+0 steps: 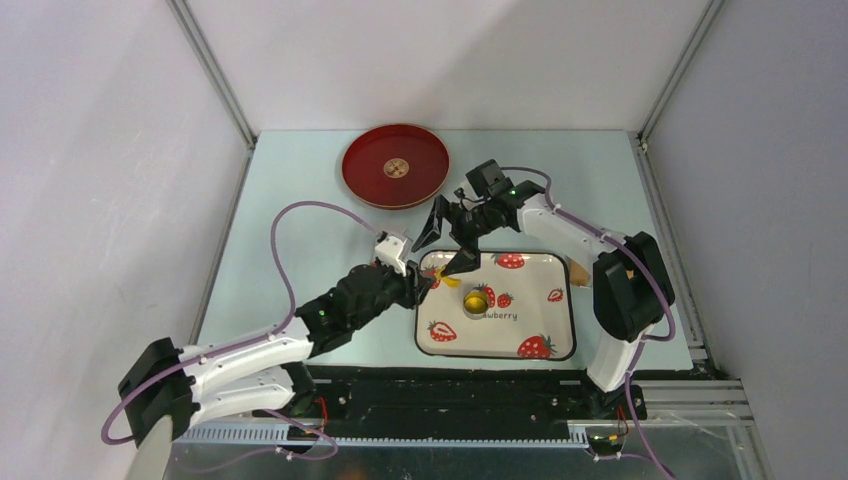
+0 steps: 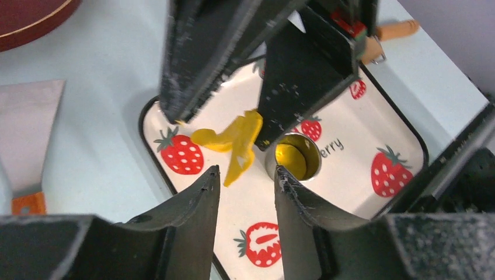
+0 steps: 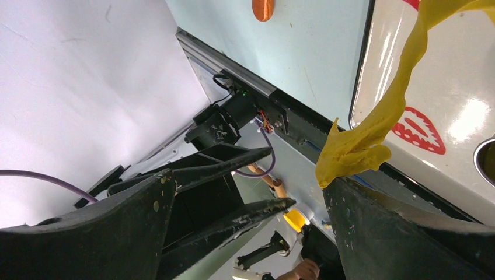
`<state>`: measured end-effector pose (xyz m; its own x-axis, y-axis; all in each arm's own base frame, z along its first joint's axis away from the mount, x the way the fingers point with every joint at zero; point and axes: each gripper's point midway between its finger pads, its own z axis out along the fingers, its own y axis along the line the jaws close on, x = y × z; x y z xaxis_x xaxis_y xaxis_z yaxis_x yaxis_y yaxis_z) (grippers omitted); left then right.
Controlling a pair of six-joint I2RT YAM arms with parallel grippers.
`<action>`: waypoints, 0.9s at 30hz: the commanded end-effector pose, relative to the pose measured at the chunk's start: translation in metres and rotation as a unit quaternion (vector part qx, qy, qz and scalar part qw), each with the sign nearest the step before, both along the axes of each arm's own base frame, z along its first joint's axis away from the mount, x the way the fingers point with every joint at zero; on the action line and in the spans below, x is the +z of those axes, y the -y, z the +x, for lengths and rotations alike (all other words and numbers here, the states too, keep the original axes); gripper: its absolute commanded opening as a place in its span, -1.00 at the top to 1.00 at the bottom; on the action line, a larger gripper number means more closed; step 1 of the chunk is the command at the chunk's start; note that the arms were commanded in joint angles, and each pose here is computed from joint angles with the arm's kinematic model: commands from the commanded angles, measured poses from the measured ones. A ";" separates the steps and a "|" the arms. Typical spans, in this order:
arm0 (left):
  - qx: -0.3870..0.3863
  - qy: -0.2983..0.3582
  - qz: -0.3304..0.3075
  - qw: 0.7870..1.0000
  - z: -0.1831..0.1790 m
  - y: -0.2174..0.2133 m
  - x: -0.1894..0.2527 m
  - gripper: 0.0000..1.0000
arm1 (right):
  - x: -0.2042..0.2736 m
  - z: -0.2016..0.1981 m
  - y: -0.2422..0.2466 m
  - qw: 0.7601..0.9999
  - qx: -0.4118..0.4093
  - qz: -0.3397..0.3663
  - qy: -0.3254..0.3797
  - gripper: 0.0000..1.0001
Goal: Roll out the dumpling wrappers from the dough
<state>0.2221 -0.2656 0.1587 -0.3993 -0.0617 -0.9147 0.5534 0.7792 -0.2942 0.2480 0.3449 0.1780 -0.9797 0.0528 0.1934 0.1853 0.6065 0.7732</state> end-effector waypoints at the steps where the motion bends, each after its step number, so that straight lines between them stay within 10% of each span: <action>1: -0.083 0.035 -0.008 0.996 -0.014 0.021 0.021 0.09 | 0.015 -0.004 0.003 1.000 0.009 0.018 0.009 -0.99; 27: -0.042 0.058 -0.096 0.993 0.000 0.027 -0.004 0.00 | 0.033 -0.006 0.011 0.999 0.009 0.034 0.022 -0.99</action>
